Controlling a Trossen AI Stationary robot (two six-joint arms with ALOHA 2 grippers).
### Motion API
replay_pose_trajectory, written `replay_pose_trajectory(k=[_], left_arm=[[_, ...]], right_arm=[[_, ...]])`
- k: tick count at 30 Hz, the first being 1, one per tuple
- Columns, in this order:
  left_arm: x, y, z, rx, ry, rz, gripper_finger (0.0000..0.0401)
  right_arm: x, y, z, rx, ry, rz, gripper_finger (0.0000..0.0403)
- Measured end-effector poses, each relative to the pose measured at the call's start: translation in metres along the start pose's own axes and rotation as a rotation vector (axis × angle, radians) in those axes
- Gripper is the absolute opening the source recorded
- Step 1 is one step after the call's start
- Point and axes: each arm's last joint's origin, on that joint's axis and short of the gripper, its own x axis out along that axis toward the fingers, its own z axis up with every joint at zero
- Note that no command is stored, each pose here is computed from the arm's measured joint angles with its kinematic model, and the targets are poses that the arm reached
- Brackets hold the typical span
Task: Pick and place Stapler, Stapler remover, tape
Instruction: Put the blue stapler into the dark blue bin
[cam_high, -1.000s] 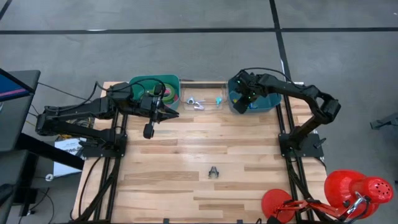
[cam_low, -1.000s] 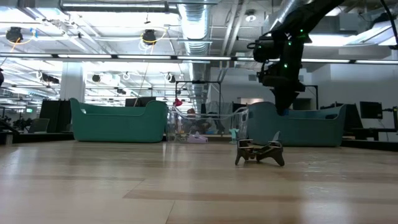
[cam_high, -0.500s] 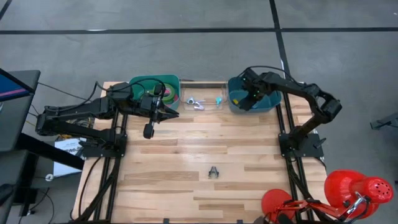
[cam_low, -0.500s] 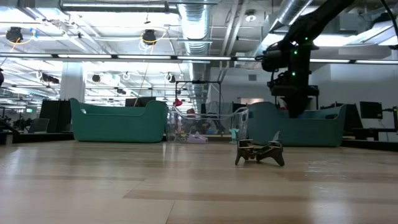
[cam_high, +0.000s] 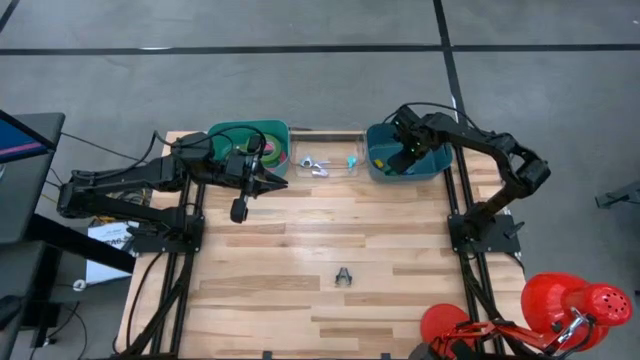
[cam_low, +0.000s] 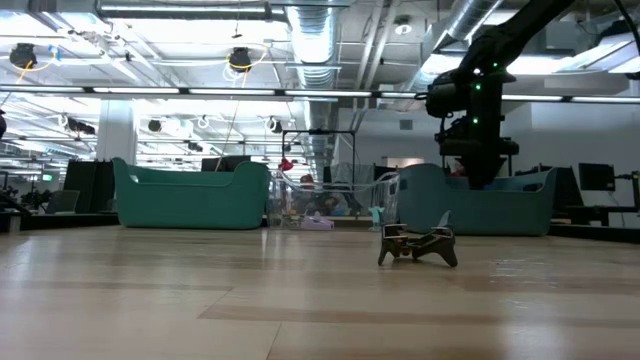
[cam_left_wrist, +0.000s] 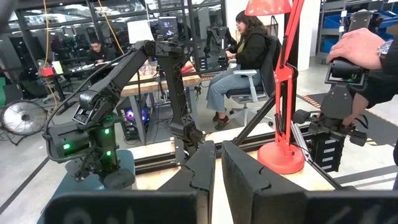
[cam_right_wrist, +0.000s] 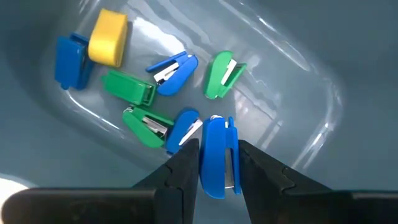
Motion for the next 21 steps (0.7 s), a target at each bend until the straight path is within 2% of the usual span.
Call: replay_pose_trajectory(k=[21], left_arm=[[0.000,0.000,0.001,0.002,-0.007,0.001,0.0021]], right_arm=[[0.034,0.007,0.004,-0.023,0.127,-0.003,0.0097]])
